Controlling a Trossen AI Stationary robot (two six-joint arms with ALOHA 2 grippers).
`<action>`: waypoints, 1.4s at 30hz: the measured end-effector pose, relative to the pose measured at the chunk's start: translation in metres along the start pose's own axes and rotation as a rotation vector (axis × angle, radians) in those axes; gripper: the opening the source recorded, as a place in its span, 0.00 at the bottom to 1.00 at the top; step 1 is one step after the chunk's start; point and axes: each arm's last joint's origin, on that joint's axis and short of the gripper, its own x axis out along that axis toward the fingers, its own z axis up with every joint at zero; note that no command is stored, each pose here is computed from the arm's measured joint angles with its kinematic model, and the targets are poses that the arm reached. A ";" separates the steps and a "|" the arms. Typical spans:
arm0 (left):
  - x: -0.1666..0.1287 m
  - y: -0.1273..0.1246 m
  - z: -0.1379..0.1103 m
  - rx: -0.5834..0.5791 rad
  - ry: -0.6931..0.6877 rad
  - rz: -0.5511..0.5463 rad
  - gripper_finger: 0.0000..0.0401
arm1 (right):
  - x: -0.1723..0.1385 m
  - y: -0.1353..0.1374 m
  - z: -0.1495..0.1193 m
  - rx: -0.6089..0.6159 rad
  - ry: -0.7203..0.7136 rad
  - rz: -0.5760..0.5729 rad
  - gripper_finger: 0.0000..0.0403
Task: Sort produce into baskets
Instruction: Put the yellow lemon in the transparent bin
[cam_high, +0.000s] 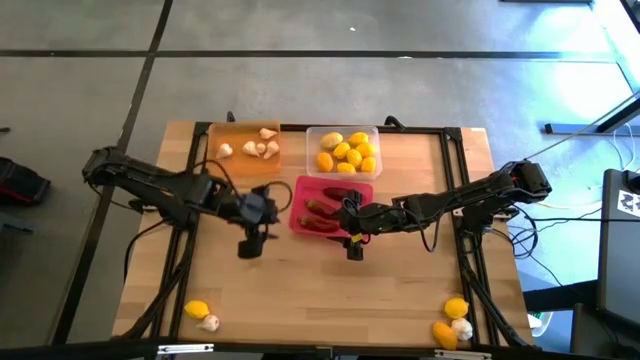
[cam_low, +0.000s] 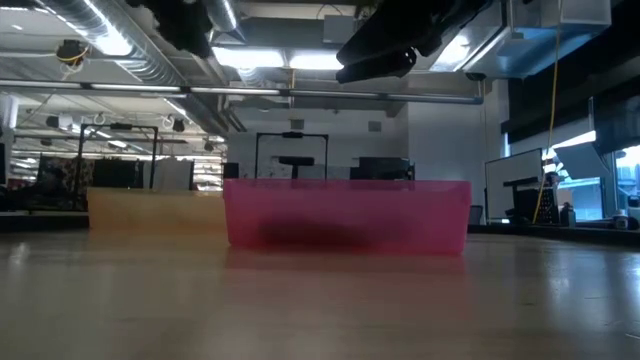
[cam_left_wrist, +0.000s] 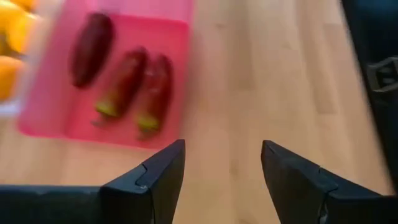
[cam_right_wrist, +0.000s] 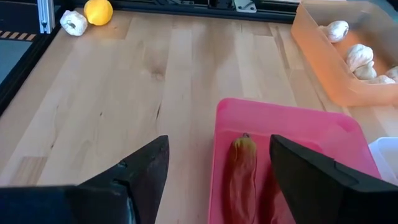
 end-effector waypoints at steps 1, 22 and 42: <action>-0.001 -0.006 -0.002 -0.010 0.006 -0.015 0.51 | 0.000 0.000 0.000 -0.001 -0.002 0.000 0.67; 0.005 -0.104 -0.049 -0.237 0.225 -0.141 0.51 | 0.000 0.000 -0.001 -0.124 0.015 -0.009 0.67; 0.028 -0.176 -0.136 -0.164 0.743 -0.069 0.51 | 0.000 -0.001 -0.003 -0.253 0.036 -0.033 0.67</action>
